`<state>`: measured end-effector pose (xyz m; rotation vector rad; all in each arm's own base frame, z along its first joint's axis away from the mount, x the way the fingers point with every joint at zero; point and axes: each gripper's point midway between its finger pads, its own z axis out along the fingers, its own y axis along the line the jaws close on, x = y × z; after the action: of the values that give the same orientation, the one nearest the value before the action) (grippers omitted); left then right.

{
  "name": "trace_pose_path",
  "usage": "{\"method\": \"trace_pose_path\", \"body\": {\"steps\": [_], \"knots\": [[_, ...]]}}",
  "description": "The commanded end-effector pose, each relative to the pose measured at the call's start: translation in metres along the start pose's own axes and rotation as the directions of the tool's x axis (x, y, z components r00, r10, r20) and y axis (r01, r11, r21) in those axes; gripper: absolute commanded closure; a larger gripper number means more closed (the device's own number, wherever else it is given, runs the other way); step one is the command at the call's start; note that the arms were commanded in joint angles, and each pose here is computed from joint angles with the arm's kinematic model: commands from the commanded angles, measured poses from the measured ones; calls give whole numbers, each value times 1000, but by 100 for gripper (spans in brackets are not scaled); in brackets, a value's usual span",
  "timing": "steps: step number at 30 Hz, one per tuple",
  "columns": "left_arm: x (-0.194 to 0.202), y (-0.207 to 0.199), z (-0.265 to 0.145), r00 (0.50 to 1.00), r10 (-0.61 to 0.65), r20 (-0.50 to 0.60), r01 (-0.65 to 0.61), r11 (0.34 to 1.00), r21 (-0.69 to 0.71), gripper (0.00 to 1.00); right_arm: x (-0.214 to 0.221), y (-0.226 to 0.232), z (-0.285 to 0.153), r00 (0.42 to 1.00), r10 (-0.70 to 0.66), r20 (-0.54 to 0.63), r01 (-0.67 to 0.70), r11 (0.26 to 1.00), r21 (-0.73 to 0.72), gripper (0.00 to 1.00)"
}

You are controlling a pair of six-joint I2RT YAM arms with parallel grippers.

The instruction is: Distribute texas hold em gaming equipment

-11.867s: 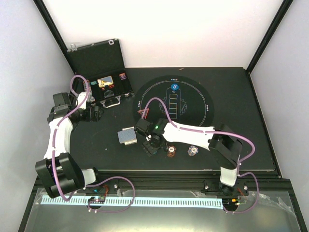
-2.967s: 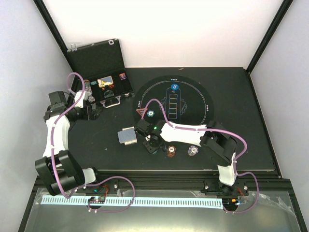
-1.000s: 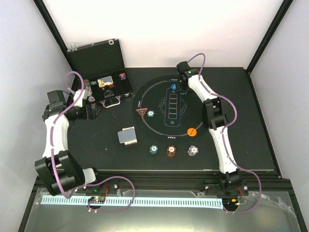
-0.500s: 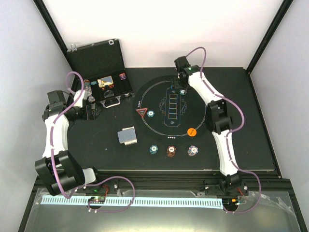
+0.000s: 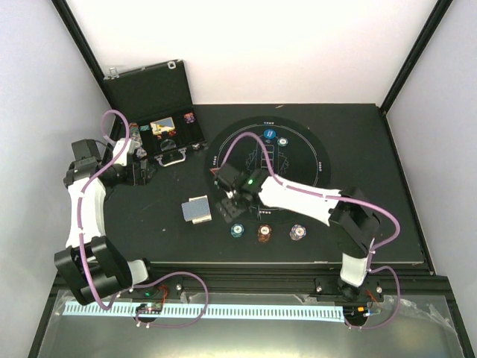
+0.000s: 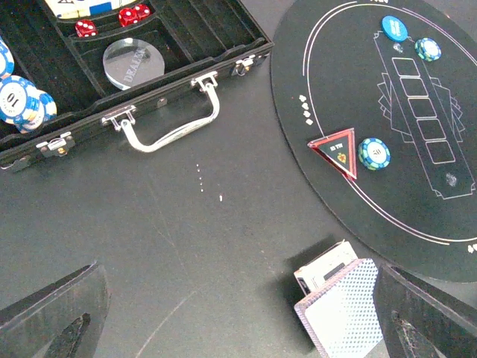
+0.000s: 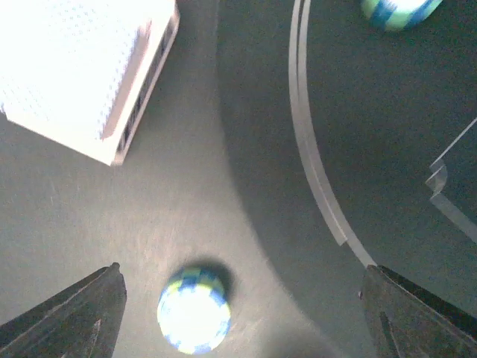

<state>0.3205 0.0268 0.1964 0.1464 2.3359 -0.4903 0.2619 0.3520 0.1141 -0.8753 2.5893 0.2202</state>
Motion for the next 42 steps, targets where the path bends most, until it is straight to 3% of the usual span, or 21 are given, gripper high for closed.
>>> {"method": "trace_pose_path", "body": {"steps": [1, 10, 20, 30, 42], "knots": [[-6, -2, -8, 1000, 18, 21, -18, 1000, -2, 1, 35, 28, 9, 998, 28, -49, -31, 999, -45, 11], [-8, -3, -9, 999, 20, 27, -20, 1000, -1, 1, 72, 42, 30, 989, -6, -147, -4, 998, -65, 12], [-11, -4, -11, 999, 20, 34, -20, 1000, -1, 1, 87, 43, 51, 979, -27, -202, 16, 998, -58, 26], [-12, -4, -11, 999, 21, 36, -21, 1000, -2, 1, 92, 37, 60, 975, -32, -221, 27, 999, -23, 30], [-11, -2, -11, 999, 25, 34, -25, 1000, -10, 1, 94, 37, 65, 973, -35, -229, 31, 999, -22, 43]]}}
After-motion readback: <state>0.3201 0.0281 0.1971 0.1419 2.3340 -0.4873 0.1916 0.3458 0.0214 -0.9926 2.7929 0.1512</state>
